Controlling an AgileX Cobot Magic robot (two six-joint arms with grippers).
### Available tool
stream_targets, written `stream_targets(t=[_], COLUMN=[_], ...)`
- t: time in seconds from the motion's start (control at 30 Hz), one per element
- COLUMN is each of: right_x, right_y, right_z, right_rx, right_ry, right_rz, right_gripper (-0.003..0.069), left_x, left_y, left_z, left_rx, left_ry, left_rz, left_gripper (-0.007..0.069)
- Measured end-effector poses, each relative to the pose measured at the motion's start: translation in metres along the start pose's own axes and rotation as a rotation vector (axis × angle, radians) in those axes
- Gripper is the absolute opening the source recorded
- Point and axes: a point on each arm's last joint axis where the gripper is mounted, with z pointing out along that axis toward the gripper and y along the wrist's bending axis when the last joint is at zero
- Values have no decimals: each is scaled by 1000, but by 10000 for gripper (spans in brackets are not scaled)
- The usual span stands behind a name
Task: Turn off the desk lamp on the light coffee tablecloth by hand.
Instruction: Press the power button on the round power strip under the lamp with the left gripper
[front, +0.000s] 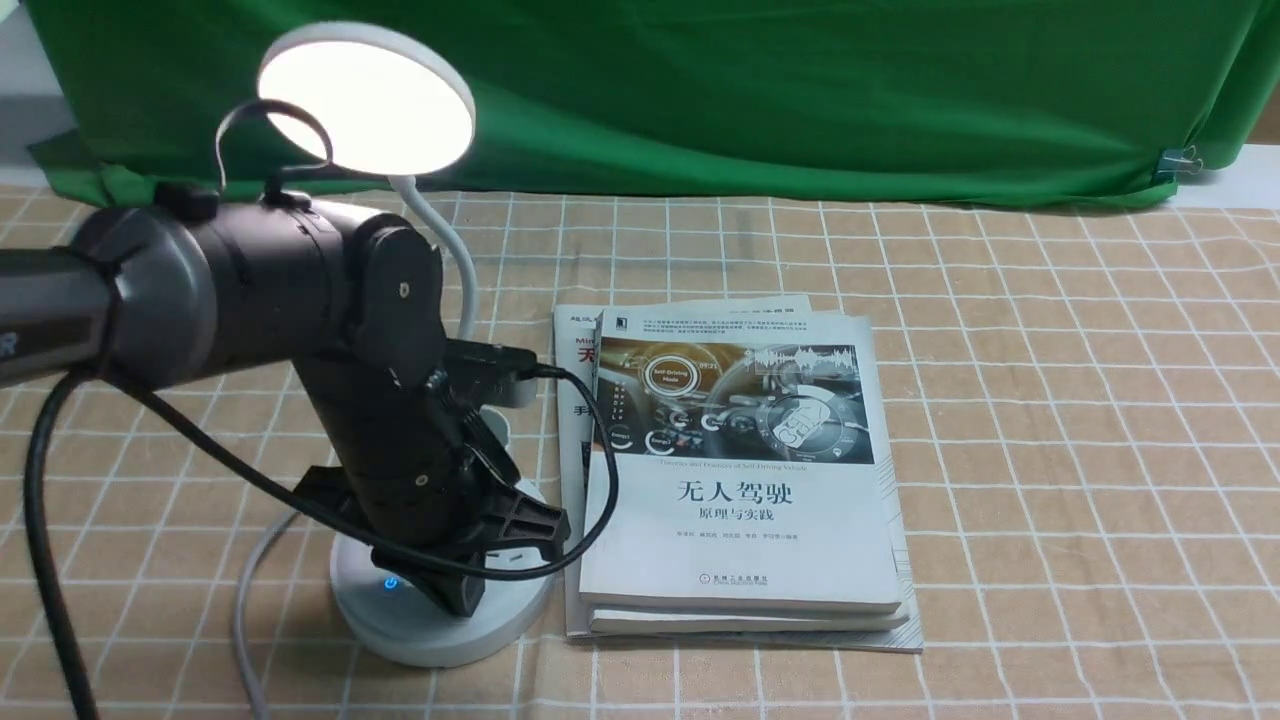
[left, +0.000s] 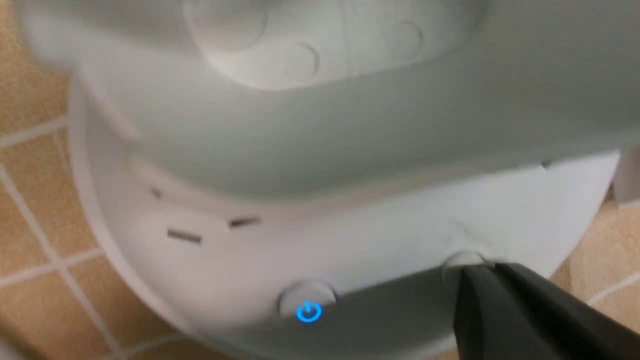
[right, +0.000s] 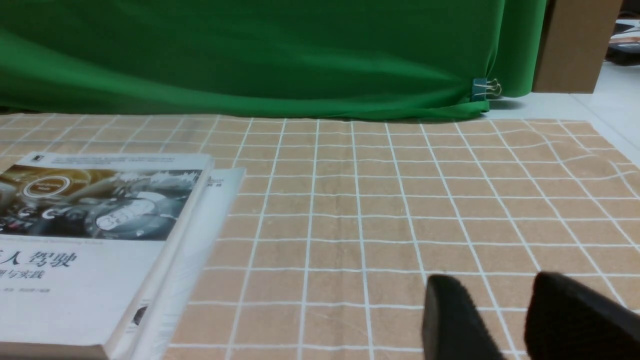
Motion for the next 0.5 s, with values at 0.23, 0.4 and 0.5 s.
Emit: stream_targets(t=[0.23,0.4,0.5], right_x=[0,0,0], right_y=[0,0,0], right_z=[0,0,0], right_rx=[0,0,0], right_ry=[0,0,0], right_rz=[0,0,0], right_gripper=[242,242,242], left_x=[9,9,5], left_y=[-5,-5,-3], left_z=[-37,-38,-30], left_rx=[7,1,-2], left_ry=[-95,-102,-99], left_rz=[16,20,17], left_gripper=[-6,-6,-6])
